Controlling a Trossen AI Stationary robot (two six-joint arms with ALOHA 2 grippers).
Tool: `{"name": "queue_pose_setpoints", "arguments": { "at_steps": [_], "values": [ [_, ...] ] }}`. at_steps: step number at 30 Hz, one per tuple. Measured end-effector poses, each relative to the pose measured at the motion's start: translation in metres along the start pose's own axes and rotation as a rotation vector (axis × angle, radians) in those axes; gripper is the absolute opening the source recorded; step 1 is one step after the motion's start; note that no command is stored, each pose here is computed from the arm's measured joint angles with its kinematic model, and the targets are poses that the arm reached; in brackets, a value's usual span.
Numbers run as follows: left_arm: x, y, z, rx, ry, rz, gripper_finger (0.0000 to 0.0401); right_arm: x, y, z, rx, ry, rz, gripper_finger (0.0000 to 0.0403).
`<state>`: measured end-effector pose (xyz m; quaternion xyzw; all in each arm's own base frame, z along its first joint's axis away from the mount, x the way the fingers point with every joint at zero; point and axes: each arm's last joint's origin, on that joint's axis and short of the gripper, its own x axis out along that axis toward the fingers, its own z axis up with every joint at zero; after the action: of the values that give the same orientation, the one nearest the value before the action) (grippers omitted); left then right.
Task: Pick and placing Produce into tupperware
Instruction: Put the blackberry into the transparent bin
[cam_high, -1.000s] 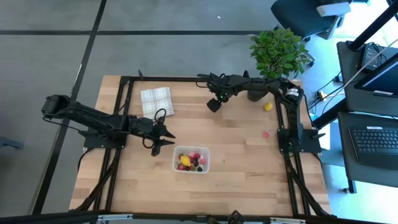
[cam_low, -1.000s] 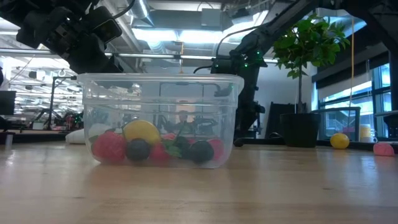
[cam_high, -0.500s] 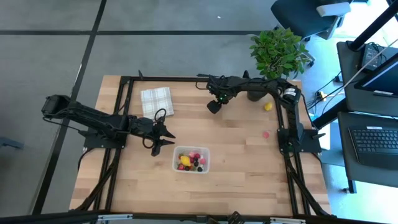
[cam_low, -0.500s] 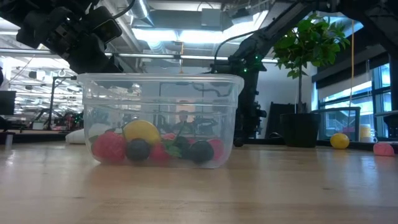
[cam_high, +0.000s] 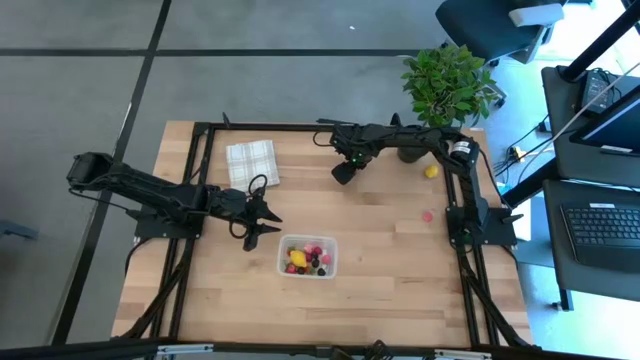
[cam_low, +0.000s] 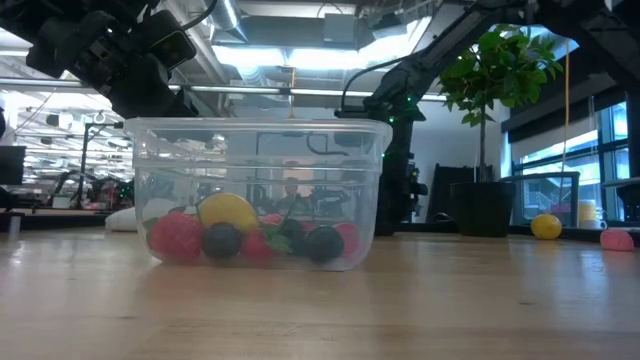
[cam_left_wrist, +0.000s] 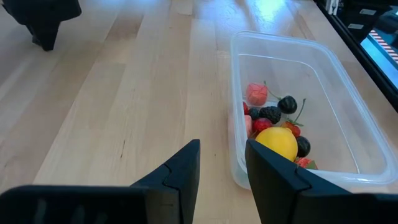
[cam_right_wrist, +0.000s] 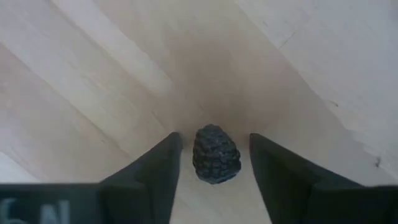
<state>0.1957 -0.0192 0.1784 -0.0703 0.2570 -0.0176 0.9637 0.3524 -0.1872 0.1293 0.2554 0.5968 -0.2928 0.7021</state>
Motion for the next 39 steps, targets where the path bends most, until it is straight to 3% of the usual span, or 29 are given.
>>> {"name": "queue_pose_setpoints", "arguments": {
  "at_steps": [9, 15, 18, 24, 30, 35, 39],
  "values": [
    [0.0, 0.0, 0.0, 0.0, 0.0, 0.0, 0.0121, 0.001, 0.0, -0.001, -0.001, 0.006, -0.002, 0.0099],
    [0.0, 0.0, 0.0, 0.0, 0.0, 0.0, 0.0121, -0.007, 0.01, -0.002, -0.042, 0.007, -0.009, 0.0099],
    [0.0, 0.0, 0.0, 0.0, 0.0, 0.0, 0.0121, -0.02, 0.022, -0.013, -0.09, 0.078, -0.017, 0.0099],
    [0.0, 0.0, 0.0, 0.0, 0.0, 0.0, 0.0121, -0.071, 0.068, -0.032, -0.178, 0.024, 0.026, 0.0099],
    [0.0, 0.0, 0.0, 0.001, 0.0, 0.0, 0.0121, -0.116, 0.138, -0.068, -0.315, -0.117, 0.142, 0.0098],
    [0.0, 0.0, 0.0, 0.0, 0.0, 0.0, 0.0121, -0.135, 0.202, -0.105, -0.503, -0.282, 0.303, 0.0098],
    [0.0, 0.0, 0.0, 0.0, 0.0, 0.0, 0.0121, -0.141, 0.237, -0.132, -0.631, -0.38, 0.407, 0.0101]
  ]
}}
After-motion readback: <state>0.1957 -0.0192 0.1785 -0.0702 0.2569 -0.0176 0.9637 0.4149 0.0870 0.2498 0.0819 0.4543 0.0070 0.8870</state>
